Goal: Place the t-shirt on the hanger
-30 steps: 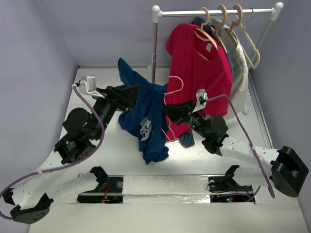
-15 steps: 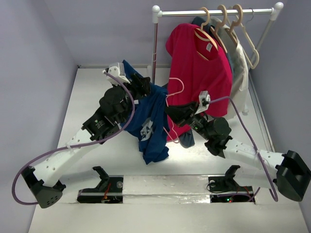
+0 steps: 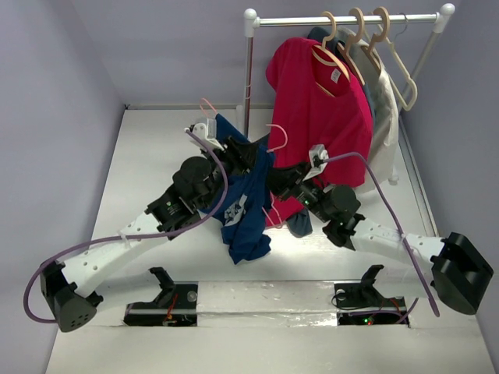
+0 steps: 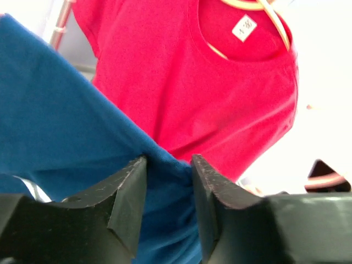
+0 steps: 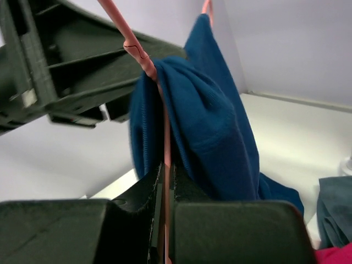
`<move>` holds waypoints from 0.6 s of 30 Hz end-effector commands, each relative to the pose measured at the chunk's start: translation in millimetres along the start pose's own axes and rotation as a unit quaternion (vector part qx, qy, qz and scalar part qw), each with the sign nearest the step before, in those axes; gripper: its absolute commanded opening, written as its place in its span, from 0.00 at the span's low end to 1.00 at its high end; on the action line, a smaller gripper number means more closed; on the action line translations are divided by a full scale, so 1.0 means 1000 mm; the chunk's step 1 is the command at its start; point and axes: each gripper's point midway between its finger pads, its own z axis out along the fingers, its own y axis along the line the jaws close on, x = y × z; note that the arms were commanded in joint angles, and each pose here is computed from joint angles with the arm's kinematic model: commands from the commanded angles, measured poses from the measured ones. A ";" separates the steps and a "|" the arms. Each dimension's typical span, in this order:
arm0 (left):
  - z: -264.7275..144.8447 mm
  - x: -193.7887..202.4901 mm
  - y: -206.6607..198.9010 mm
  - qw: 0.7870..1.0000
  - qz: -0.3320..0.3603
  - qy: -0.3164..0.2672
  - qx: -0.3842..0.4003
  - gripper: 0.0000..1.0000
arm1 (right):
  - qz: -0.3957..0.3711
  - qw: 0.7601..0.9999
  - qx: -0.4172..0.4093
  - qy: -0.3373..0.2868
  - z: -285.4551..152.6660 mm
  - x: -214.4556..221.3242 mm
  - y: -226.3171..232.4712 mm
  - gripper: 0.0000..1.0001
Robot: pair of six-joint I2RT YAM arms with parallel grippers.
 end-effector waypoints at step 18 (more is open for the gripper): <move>-0.034 -0.101 0.000 0.994 0.002 -0.107 -0.028 0.69 | -0.005 0.996 0.000 -0.086 0.006 -0.050 0.010 0.00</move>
